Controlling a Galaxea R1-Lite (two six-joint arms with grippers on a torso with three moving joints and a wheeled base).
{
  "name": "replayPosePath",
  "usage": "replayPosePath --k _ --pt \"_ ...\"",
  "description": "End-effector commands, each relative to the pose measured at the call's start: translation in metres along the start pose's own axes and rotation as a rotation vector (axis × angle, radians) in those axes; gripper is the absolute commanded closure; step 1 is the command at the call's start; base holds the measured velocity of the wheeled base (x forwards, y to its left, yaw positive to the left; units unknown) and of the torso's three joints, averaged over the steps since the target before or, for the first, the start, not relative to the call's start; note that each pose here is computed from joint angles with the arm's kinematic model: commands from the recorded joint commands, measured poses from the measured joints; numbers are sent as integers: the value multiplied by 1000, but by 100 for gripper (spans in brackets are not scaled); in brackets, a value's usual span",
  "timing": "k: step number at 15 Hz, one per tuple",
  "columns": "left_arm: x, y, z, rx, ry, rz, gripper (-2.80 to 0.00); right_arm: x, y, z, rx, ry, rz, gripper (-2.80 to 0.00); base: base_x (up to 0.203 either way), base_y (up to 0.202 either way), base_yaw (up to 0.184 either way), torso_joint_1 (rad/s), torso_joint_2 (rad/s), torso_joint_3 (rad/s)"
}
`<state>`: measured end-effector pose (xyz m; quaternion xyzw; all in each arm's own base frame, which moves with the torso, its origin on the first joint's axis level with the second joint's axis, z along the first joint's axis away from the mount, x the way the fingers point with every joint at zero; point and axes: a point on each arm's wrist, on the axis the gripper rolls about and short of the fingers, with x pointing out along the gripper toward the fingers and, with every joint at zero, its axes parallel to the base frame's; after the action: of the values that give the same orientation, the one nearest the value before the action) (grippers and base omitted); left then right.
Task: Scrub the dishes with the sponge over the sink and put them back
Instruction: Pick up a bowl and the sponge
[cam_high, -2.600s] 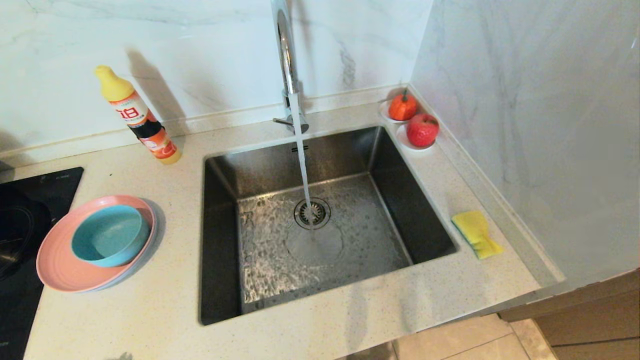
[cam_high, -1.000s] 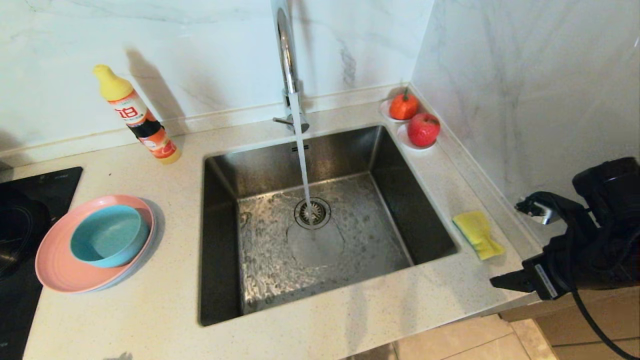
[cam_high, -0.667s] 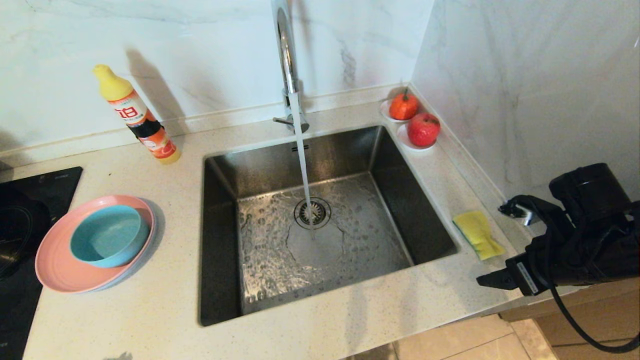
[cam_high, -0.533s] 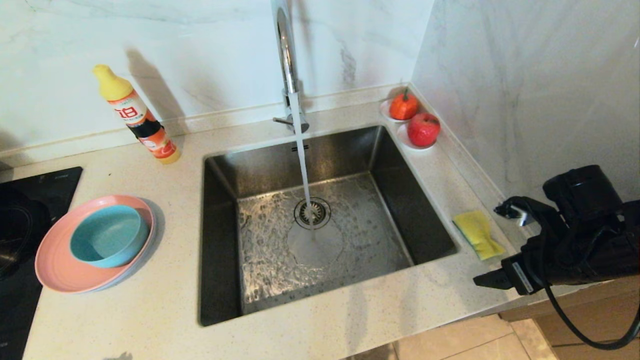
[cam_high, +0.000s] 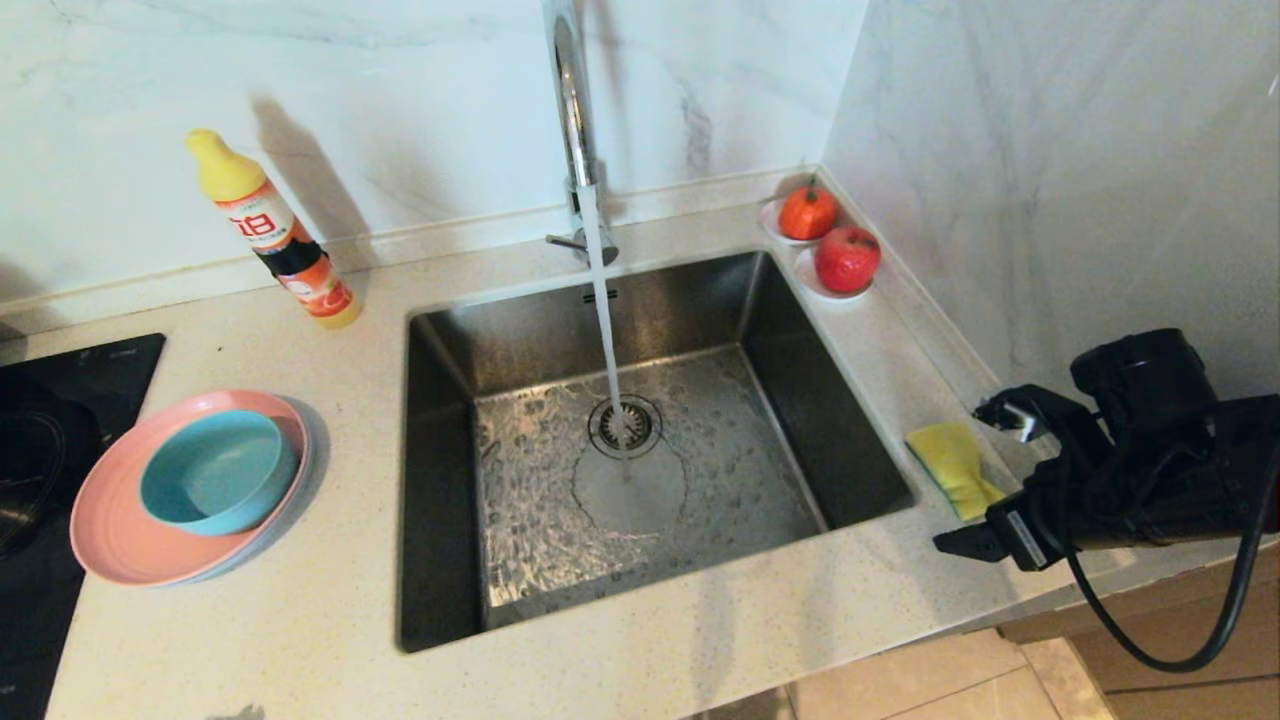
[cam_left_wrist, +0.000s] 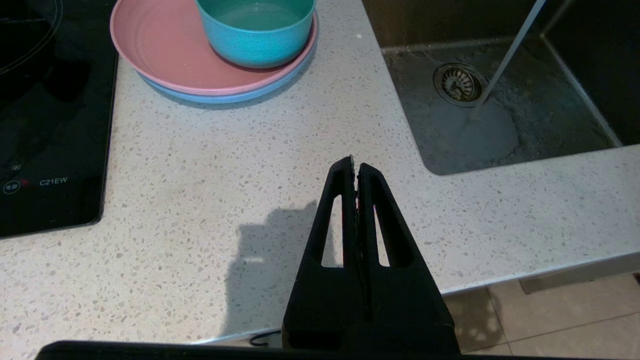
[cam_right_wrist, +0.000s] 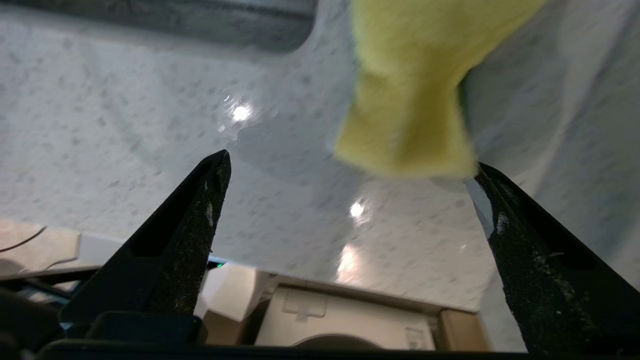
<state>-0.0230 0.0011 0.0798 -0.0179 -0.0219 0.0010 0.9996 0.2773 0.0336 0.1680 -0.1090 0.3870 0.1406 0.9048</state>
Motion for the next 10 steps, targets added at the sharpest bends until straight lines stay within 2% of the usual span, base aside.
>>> replayPosePath --k 1,8,10 --pt "1 0 -5 0 15 1 0 -3 -4 1 -13 -11 -11 -280 0 0 0 0 0 0" --pt "1 0 -5 0 15 1 0 -7 -9 9 -59 -47 -18 -280 0 0 0 0 0 0" --pt "1 0 -5 0 16 1 0 -7 -8 8 -96 -46 -15 -280 0 0 0 0 0 0"
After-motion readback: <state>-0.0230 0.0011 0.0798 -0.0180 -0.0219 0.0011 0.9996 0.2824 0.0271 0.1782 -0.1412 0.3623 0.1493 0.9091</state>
